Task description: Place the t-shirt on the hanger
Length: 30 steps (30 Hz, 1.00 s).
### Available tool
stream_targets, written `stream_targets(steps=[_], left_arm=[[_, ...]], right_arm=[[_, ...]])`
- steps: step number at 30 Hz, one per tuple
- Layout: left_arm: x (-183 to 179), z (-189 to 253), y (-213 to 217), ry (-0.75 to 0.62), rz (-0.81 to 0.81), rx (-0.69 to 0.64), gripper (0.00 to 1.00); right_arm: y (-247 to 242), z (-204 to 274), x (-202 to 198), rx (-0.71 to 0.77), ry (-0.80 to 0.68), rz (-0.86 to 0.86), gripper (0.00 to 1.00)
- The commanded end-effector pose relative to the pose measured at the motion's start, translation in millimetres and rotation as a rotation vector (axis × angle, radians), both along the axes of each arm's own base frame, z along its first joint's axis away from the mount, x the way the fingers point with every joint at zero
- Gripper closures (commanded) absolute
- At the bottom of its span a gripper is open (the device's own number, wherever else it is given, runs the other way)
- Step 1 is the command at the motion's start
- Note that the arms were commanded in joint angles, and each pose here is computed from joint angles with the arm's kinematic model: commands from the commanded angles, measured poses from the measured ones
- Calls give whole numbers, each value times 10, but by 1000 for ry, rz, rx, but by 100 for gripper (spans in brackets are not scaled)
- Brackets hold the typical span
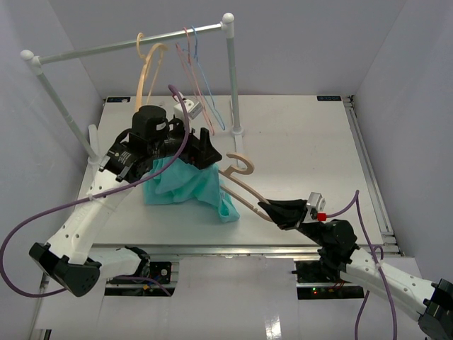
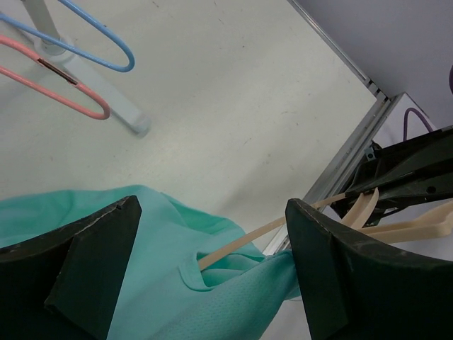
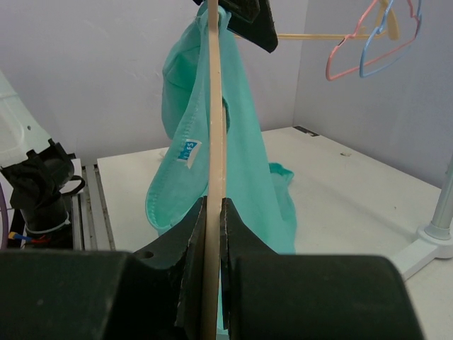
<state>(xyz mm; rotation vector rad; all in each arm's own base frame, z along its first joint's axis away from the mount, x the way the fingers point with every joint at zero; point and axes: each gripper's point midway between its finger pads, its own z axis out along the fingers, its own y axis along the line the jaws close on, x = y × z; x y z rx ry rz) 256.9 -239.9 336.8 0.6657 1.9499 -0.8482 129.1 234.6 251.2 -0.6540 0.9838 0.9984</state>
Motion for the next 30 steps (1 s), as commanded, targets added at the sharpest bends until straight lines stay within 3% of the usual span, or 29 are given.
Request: stream_targets(steps=[1, 6, 10, 13, 18, 26, 30], left_arm=[[-78, -34, 111, -27, 25, 17, 3], [-149, 14, 119, -65, 5, -8, 3], [-191, 179, 56, -107, -24, -78, 16], [-151, 228, 74, -121, 1, -82, 9], [-95, 279, 81, -120, 35, -96, 5], [-45, 376, 38, -37, 100, -177, 4], [-144, 536, -1, -66, 48, -221, 4]], right_arm=[[-66, -547, -74, -27, 18, 11, 92], [-40, -585, -101, -43, 23, 31, 92], [-2, -599, -136, -61, 23, 58, 92], [11, -602, -160, -66, 21, 73, 92], [24, -628, -192, -73, 22, 92, 92], [4, -668, -203, -64, 29, 93, 92], [11, -675, -203, -70, 32, 95, 92]])
